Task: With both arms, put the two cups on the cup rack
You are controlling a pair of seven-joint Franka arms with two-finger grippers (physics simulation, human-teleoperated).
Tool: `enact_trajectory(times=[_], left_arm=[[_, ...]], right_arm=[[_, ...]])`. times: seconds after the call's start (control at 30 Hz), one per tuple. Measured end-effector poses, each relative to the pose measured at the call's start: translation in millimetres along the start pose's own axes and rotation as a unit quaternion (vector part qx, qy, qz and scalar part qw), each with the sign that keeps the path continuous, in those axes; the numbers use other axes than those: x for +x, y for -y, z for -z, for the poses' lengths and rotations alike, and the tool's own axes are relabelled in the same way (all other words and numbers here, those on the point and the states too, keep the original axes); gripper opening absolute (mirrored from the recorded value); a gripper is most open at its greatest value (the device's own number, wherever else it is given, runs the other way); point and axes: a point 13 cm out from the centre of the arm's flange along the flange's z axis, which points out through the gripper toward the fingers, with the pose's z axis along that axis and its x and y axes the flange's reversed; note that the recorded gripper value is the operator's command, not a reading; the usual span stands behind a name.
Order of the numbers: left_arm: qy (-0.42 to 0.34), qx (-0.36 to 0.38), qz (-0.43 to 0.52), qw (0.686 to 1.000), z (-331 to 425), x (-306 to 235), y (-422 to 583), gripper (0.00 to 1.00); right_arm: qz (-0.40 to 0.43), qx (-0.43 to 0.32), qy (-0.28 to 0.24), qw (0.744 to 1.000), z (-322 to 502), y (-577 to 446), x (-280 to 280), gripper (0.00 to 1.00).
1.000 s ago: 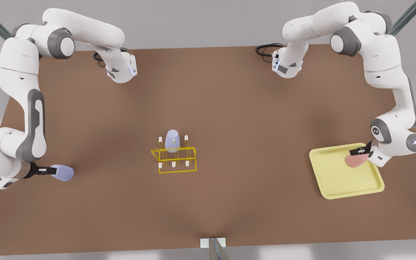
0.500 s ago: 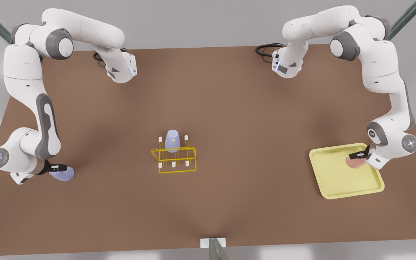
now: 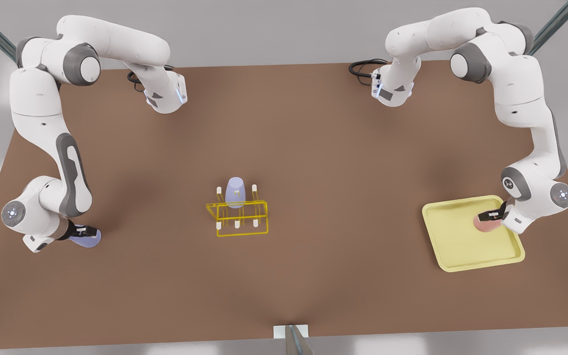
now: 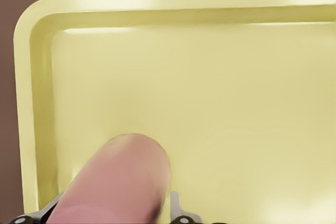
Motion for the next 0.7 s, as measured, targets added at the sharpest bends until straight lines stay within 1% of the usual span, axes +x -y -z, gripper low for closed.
enact_trajectory(times=[0.03,0.07,0.1,0.13,0.2,0.23,0.47,0.57,0.7], left_arm=[[0.001,-0.001,-0.001,1.0,0,-1,0,0.94],[0.003,-0.001,-0.001,1.0,1,-2,0,0.92],[0.005,-0.002,-0.003,1.0,2,-3,0,0.9],[0.007,-0.003,-0.003,1.0,2,-5,0,0.86],[0.009,-0.004,-0.005,1.0,3,-7,-1,0.83],[0.01,-0.004,-0.005,1.0,4,-8,-1,0.83],[0.01,-0.006,-0.006,1.0,-7,-11,-1,0.83],[0.012,-0.008,-0.007,1.0,-6,-13,-1,0.83],[0.018,-0.005,-0.009,1.0,0,-17,5,0.82]], right_arm=[[0.001,0.0,0.001,1.0,0,0,-1,0.91],[0.001,0.001,0.002,1.0,0,0,-1,0.84],[0.002,0.001,0.003,1.0,0,0,-1,0.8],[0.003,0.0,0.004,1.0,0,1,-2,0.78],[0.005,0.0,0.006,1.0,1,0,-3,0.77],[0.006,0.0,0.007,1.0,2,1,-3,0.75],[0.022,-0.002,0.016,1.0,17,-11,-14,0.75],[0.051,-0.008,0.017,0.999,34,-52,-30,0.75],[0.093,-0.051,0.028,0.994,69,-137,-61,0.76]])
